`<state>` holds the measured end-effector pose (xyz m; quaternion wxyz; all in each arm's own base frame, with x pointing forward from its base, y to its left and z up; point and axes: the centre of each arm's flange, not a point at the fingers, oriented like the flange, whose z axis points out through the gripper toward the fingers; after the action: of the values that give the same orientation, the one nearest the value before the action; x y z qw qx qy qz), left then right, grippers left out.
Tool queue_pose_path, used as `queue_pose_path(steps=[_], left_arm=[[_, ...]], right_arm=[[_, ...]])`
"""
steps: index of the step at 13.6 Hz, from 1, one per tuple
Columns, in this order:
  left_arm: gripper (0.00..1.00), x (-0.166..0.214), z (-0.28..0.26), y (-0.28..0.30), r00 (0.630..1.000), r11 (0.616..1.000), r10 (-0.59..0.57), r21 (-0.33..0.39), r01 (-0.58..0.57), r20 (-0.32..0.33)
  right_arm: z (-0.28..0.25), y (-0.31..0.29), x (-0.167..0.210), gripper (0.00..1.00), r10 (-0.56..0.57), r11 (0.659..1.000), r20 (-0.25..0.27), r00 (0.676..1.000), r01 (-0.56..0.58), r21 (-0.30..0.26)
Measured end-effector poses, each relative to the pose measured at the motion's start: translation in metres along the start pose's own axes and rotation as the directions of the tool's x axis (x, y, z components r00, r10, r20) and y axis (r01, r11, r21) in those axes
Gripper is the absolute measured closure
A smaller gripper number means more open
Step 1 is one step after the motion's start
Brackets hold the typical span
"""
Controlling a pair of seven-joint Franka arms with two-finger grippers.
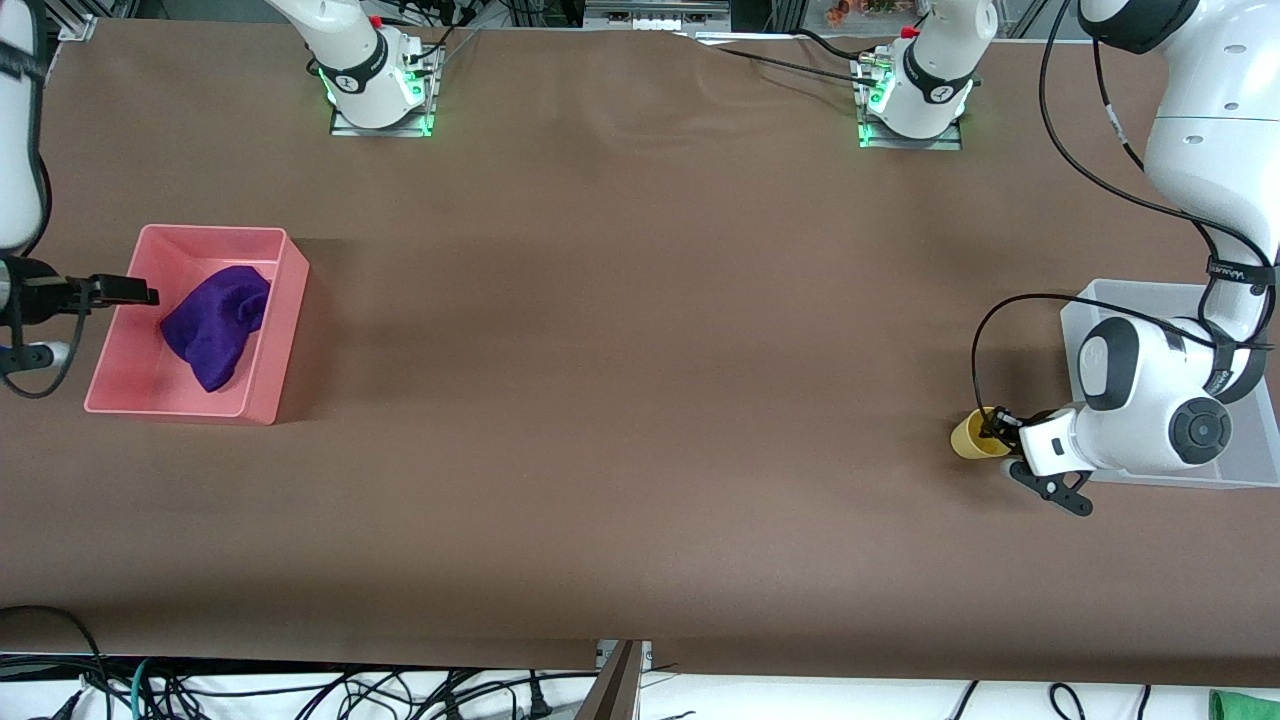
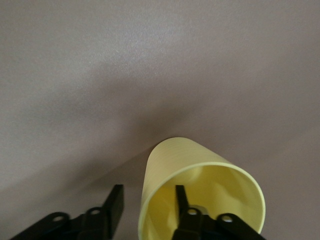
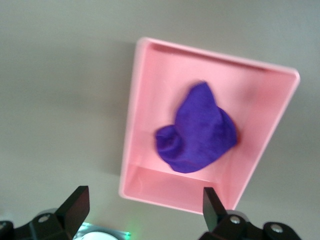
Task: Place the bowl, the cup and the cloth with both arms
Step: 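Grasp the yellow cup with the left gripper and lift it, then place the yellow cup into the clear tray with the left gripper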
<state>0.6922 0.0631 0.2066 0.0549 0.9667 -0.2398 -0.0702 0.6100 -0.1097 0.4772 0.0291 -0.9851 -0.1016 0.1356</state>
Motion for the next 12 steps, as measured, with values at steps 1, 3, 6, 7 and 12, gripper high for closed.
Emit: queue_pose_path(steps=[1,3,6,7,12], left_arm=[[0.7,0.001,-0.003,0.0,1.0,1.0,0.0,0.003,0.0,-0.005],[0.9,0.002,-0.011,-0.002,1.0,1.0,-0.002,0.01,0.002,-0.014],[0.96,-0.004,-0.045,0.004,0.999,1.0,0.004,0.002,-0.004,0.034],[0.96,-0.011,-0.07,0.009,0.998,1.0,0.017,0.003,-0.017,0.063],[0.96,-0.094,-0.185,-0.018,0.959,0.981,0.145,0.09,-0.171,0.244]], right_arm=[[-0.022,-0.03,0.003,0.0,-0.024,1.0,-0.017,1.0,0.024,-0.004],[-0.05,-0.084,0.007,0.0,-0.026,0.999,-0.036,0.999,0.025,-0.032],[-0.074,-0.121,0.004,0.0,-0.042,0.997,-0.082,0.996,0.037,-0.063],[-0.086,-0.12,0.0,0.0,-0.041,0.997,-0.121,0.992,0.033,-0.072],[-0.131,-0.12,-0.03,0.0,-0.041,0.995,-0.229,0.972,0.018,-0.101]])
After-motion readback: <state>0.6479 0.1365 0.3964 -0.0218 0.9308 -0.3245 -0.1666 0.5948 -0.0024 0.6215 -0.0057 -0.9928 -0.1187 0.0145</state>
